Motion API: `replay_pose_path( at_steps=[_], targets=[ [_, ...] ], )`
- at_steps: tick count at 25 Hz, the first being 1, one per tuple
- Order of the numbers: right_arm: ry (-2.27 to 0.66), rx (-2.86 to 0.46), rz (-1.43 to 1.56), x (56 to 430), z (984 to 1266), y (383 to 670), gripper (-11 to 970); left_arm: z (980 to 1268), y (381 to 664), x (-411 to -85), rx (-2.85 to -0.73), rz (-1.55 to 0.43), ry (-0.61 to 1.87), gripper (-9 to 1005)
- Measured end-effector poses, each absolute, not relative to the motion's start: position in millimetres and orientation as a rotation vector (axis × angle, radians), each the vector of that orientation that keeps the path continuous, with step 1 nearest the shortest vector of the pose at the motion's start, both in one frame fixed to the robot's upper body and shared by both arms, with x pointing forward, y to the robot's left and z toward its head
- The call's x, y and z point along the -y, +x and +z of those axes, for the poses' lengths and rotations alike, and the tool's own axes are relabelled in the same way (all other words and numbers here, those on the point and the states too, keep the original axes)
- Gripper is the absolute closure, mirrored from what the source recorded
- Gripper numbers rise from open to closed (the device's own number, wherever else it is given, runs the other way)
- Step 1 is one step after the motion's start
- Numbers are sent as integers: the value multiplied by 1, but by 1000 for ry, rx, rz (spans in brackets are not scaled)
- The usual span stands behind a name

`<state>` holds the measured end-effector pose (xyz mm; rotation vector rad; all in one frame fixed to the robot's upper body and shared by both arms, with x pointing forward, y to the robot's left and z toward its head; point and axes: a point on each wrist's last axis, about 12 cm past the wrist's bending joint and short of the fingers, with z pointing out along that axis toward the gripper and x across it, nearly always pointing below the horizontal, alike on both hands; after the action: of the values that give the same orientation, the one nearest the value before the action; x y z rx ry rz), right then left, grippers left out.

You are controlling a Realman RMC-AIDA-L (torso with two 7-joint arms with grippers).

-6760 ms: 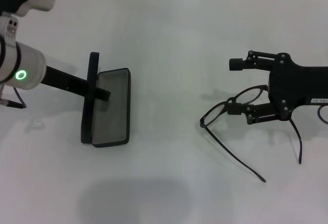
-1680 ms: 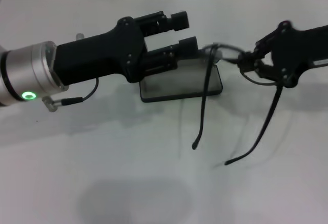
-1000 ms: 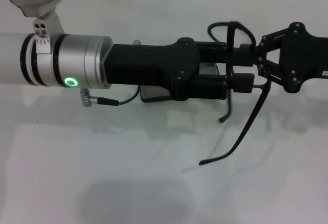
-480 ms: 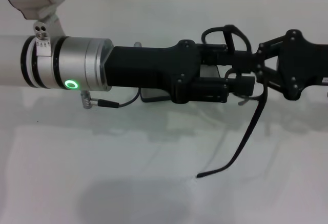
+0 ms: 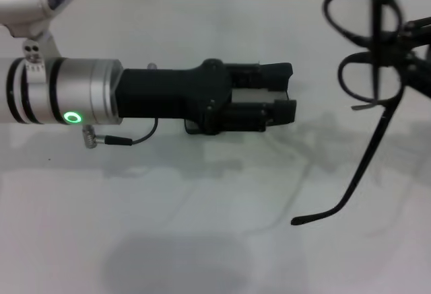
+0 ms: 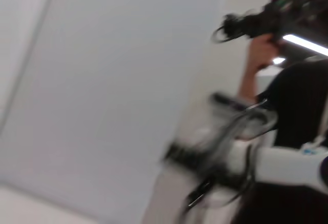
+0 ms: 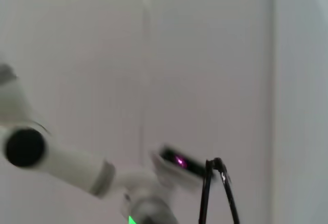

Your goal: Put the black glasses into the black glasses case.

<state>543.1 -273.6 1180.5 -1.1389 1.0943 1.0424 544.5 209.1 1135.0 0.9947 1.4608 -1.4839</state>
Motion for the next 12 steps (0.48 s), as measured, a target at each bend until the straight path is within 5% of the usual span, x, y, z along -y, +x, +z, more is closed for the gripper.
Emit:
replay_pose_path(
  at_steps=[12],
  targets=[
    [-950,-887,1039,256,1192,557,884,1121,542,-168,-1552,-1495,1208,375]
  ],
)
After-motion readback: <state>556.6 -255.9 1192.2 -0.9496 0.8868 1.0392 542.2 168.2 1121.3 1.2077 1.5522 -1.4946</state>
